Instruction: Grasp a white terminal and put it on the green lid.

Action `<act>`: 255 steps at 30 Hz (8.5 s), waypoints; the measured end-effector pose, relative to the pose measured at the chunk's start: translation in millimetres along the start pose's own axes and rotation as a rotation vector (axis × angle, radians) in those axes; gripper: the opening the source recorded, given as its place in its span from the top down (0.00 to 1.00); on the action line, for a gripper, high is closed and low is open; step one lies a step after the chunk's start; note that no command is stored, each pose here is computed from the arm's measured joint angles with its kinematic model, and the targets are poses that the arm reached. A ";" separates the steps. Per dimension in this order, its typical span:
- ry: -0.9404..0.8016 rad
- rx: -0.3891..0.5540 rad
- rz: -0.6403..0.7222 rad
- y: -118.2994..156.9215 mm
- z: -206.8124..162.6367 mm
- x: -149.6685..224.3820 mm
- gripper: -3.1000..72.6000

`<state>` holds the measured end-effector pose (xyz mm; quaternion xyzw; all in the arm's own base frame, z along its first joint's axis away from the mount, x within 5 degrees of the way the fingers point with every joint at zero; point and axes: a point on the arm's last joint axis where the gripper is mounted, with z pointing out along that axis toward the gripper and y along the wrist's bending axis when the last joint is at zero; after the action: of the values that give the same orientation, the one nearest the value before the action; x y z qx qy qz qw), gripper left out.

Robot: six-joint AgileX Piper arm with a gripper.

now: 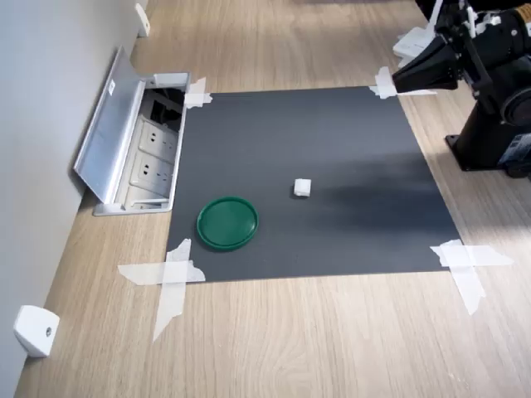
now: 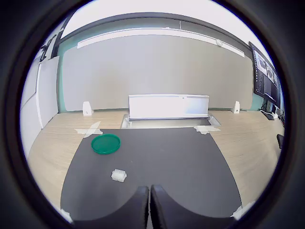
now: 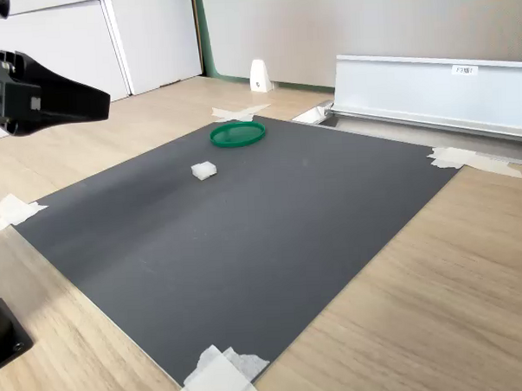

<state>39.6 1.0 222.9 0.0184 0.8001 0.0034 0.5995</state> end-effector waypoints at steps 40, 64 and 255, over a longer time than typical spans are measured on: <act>0.232 -0.012 -0.132 -0.3 29.8 -34.3 0.97; 0.706 -0.477 -0.572 19.1 84.6 -124.1 0.96; 0.615 -0.334 -0.666 93.1 202.0 -161.9 0.94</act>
<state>281.2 85.2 324.0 -0.3373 0.8912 -0.0550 0.2982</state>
